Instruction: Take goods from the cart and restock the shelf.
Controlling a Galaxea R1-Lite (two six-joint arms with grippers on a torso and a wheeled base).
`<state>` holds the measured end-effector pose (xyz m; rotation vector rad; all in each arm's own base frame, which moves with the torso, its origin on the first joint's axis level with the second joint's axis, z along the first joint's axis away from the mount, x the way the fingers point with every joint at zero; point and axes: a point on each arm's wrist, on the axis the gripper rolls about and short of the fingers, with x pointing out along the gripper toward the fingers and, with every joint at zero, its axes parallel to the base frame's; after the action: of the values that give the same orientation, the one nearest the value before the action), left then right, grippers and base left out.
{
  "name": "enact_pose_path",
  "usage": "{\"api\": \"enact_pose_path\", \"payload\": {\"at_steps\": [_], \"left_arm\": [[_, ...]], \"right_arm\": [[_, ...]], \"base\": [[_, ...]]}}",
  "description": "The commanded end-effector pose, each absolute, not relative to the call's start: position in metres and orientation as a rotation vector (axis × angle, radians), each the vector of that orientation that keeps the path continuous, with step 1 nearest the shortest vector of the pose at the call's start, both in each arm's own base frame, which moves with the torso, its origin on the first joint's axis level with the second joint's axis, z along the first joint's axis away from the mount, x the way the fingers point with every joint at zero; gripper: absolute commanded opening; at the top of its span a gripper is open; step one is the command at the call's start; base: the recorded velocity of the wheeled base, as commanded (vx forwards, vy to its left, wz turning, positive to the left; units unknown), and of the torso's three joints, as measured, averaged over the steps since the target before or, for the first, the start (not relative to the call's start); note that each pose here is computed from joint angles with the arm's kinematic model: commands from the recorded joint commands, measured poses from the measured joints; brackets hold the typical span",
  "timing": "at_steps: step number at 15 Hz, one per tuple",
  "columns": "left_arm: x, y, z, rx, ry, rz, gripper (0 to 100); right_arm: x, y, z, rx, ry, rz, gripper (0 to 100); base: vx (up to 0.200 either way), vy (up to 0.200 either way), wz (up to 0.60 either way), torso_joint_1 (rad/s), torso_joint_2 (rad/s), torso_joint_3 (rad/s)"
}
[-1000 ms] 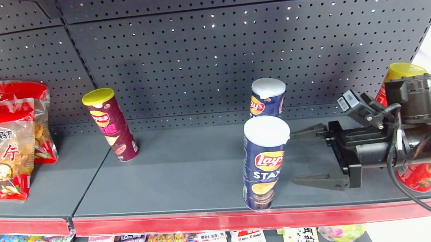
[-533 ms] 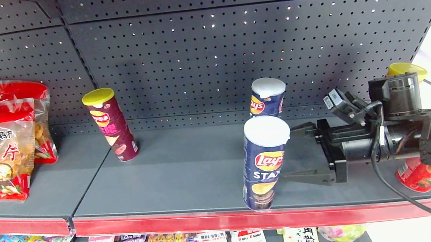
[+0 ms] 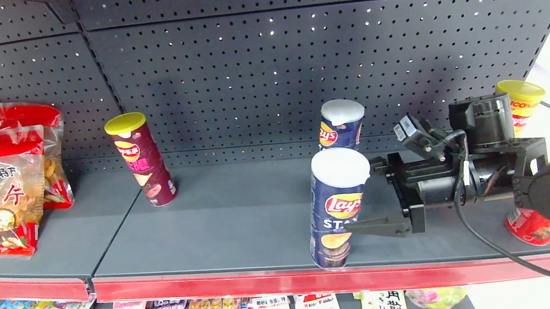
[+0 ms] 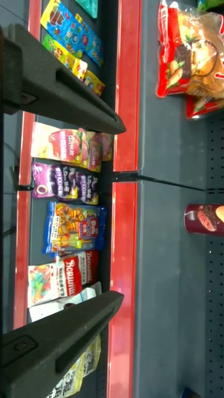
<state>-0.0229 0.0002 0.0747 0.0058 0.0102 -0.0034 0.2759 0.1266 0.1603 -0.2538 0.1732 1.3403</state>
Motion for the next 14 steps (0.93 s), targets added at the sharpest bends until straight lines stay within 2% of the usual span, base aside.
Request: {"api": "enact_pose_path", "payload": {"at_steps": [1, 9, 10, 14], "left_arm": [[-0.023, 0.0, 0.075, 0.006, 0.011, -0.003, 100], [-0.023, 0.0, 0.075, 0.006, 0.011, -0.005, 100], [-0.023, 0.0, 0.075, 0.006, 0.011, -0.003, 100], [-0.023, 0.0, 0.075, 0.006, 0.011, -0.003, 100]], "right_arm": [[0.278, 0.131, 0.158, -0.253, 0.179, 1.352, 100], [0.276, 0.143, 0.154, -0.268, 0.192, 1.359, 100], [0.277, 0.144, 0.154, -0.268, 0.192, 1.359, 0], [0.278, 0.148, 0.151, -0.272, 0.177, 1.368, 0]], "base": [[0.0, 0.0, 0.0, 0.0, 0.0, 0.0], [0.0, 0.0, 0.0, 0.0, 0.0, 0.0], [0.0, 0.0, 0.0, 0.0, 0.0, 0.0], [0.0, 0.0, 0.0, 0.0, 0.0, 0.0]]}}
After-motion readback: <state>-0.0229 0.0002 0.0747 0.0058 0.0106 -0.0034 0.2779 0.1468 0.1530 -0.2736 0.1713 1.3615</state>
